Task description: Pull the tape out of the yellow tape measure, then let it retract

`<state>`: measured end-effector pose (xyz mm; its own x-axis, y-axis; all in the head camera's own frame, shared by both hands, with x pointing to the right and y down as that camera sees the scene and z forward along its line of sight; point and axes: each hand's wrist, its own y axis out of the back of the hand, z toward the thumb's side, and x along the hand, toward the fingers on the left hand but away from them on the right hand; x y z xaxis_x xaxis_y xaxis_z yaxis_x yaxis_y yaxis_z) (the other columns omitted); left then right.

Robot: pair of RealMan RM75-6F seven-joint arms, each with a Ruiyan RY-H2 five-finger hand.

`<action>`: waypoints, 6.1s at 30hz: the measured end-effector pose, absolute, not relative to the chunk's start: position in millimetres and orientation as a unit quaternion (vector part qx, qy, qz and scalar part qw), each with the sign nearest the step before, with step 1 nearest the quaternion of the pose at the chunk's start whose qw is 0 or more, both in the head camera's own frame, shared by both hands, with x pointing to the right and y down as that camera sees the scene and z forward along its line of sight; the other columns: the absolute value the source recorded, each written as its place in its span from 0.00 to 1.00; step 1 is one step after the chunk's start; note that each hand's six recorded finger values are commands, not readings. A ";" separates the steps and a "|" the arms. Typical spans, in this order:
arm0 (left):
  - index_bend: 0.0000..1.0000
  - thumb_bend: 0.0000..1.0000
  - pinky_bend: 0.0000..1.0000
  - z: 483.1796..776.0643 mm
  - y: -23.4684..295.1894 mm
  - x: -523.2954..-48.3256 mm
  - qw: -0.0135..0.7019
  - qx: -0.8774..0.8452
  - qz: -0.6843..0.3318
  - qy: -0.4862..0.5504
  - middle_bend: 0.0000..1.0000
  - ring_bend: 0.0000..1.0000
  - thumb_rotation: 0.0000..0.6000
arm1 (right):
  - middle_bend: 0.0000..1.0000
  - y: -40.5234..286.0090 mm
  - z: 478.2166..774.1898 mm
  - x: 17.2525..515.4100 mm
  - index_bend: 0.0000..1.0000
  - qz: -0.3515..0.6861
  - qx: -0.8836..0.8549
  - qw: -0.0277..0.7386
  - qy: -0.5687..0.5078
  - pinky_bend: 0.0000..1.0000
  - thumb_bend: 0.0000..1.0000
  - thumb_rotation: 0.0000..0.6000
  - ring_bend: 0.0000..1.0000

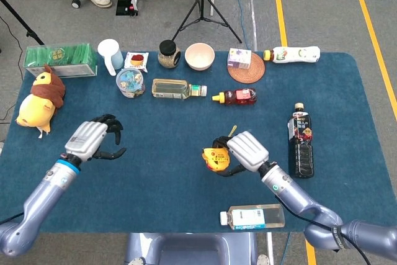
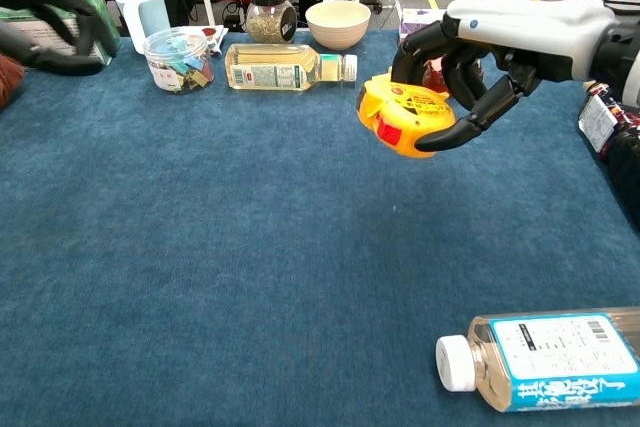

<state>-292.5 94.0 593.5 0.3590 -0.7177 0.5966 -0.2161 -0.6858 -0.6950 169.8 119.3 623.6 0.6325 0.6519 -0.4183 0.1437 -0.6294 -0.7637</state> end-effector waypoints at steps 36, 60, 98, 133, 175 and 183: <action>0.39 0.31 0.11 620.3 66.1 -168.1 0.249 -0.852 -0.393 0.241 0.06 0.00 0.99 | 0.59 111.5 631.2 149.3 0.59 0.345 -0.843 0.322 -0.257 0.62 0.23 0.71 0.65; 0.38 0.31 0.10 630.8 71.6 -149.8 0.162 -0.884 -0.364 0.243 0.04 0.00 1.00 | 0.59 107.1 630.7 147.3 0.59 0.339 -0.847 0.315 -0.260 0.61 0.23 0.71 0.65; 0.38 0.30 0.09 635.9 72.9 -123.7 0.115 -0.904 -0.336 0.237 0.03 0.00 1.00 | 0.59 104.1 625.2 143.6 0.59 0.336 -0.851 0.302 -0.270 0.61 0.23 0.72 0.64; 0.54 0.34 0.09 636.2 63.4 -122.9 0.112 -0.899 -0.341 0.251 0.03 0.00 1.00 | 0.59 91.3 629.9 168.8 0.59 0.354 -0.843 0.278 -0.294 0.62 0.23 0.71 0.64; 0.69 0.42 0.09 628.1 49.8 -121.8 0.094 -0.890 -0.313 0.318 0.09 0.00 1.00 | 0.59 81.4 624.1 191.3 0.59 0.361 -0.841 0.259 -0.310 0.63 0.23 0.71 0.64; 0.69 0.42 0.09 624.4 45.5 -127.6 0.093 -0.888 -0.313 0.324 0.09 0.00 1.00 | 0.59 81.3 625.8 200.4 0.59 0.373 -0.836 0.263 -0.304 0.63 0.23 0.71 0.65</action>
<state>-127.6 45.5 624.4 0.5936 -0.6338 0.4958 -0.5174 -0.7725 -0.3681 200.4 81.3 625.8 0.5357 0.7055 -0.4640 0.3125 -0.6762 -0.6671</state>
